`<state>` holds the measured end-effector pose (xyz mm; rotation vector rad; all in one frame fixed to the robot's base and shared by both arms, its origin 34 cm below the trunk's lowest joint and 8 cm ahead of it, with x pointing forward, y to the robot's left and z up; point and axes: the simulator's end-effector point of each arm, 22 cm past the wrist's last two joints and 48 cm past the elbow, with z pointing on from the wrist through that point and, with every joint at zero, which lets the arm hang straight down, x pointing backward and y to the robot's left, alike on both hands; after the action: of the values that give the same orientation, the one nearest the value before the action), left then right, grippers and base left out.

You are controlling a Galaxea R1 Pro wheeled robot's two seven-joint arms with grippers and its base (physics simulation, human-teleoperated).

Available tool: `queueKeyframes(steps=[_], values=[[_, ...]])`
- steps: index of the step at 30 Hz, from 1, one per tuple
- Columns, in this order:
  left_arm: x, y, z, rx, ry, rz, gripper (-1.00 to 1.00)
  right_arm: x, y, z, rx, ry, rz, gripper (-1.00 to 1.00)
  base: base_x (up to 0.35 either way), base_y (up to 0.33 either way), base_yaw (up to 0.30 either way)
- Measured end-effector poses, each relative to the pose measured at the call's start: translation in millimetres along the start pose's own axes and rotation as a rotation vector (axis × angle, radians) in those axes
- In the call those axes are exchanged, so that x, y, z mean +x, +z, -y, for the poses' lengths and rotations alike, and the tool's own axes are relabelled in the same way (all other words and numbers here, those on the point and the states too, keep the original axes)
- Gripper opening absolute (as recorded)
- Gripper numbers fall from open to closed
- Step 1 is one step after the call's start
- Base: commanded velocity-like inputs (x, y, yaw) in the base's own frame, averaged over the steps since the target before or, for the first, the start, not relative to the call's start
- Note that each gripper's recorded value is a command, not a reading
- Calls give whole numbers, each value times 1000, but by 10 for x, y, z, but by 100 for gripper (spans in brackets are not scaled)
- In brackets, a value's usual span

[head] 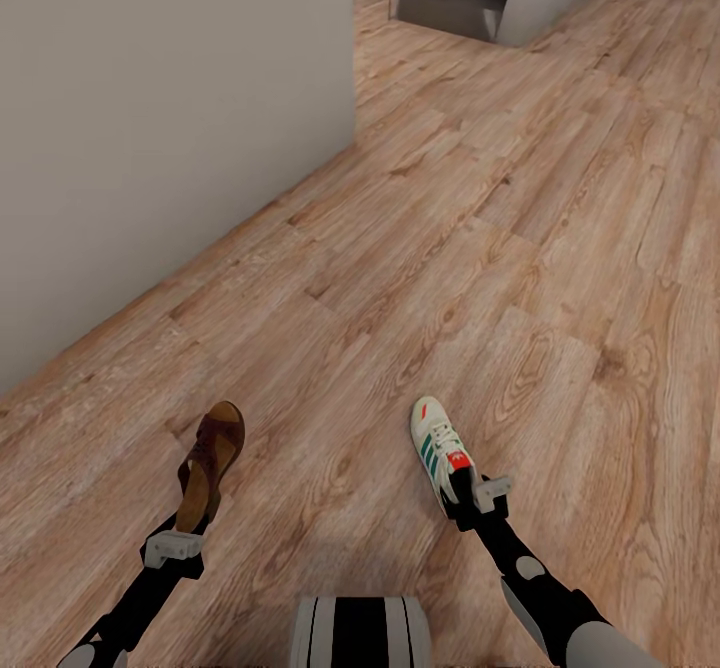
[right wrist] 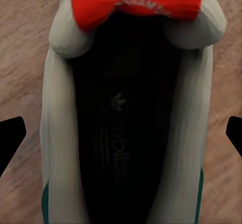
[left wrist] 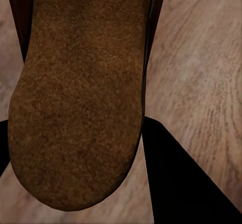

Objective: Pick up the two gym shoes and the two sandals from the corridor floor and place them onto the hallstand (shoe rack) in the corridor, making sure they are on the rack and not on the floor. Arrange them so the two gym shoes are next to each other and the two sandals are next to each other.

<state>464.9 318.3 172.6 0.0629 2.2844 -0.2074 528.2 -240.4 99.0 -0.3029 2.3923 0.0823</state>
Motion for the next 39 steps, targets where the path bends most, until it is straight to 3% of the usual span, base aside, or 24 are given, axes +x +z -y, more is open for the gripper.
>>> queueKeyframes(steps=[39], values=[[48, -2, -10, -1, -2, -10, -100, 41, -4, 3, 2, 2, 5, 100, 0, 0, 0]])
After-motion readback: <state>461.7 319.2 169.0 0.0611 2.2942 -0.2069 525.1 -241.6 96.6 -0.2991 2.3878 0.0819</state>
